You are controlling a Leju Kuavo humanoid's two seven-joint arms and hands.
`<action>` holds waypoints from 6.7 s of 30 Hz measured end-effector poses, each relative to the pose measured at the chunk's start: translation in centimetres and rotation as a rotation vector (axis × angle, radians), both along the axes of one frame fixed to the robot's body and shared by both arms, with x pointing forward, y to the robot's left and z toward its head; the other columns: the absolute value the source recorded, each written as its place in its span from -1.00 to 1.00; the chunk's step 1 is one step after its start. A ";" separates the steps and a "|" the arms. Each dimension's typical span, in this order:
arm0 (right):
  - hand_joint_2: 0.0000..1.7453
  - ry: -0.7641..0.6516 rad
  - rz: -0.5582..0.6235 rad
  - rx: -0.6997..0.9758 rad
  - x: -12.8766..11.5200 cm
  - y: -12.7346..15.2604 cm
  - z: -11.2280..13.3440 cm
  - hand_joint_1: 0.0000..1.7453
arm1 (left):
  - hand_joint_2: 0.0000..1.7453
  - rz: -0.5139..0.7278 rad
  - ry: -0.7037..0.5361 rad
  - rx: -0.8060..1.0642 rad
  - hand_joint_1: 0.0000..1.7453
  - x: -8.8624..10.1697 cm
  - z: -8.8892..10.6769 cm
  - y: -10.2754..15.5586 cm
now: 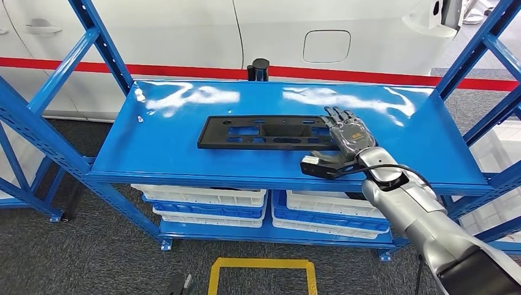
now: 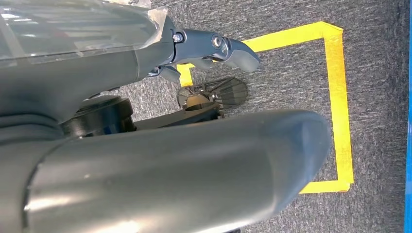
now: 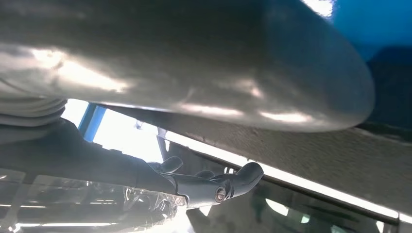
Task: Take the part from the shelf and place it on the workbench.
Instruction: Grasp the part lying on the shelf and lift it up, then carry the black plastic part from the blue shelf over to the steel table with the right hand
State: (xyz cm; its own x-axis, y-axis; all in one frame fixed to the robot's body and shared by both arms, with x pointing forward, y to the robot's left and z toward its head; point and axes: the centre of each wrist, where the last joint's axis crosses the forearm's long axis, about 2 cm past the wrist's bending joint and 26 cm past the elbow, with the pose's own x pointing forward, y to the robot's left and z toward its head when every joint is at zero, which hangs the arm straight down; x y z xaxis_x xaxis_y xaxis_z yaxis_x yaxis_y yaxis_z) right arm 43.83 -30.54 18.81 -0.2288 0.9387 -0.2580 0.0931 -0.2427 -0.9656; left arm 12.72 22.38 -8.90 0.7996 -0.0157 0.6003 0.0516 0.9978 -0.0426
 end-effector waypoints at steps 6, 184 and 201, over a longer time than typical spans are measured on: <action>-1.00 -0.002 -0.033 0.007 -0.1 -0.7 -0.8 0.33 | -1.00 -0.011 -0.001 0.001 -1.00 0.0 0.0 -0.2; -1.00 -1.027 0.333 0.939 -11.5 -0.3 9.7 1.00 | 1.00 0.138 -0.016 0.053 -1.00 -0.8 -0.5 1.6; -1.00 -1.020 0.339 0.948 -11.0 -0.2 9.9 1.00 | 1.00 0.148 -0.020 0.052 -1.00 -0.5 -0.4 1.8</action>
State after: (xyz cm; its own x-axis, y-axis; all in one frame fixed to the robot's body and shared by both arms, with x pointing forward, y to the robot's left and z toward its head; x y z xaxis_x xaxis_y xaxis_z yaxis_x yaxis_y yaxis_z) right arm 32.78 -30.73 28.71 -0.5719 0.7847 0.2389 0.7537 0.6177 -0.2246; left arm 12.20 24.20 -9.29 0.7831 0.0702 0.6180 -0.0961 0.9953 0.0088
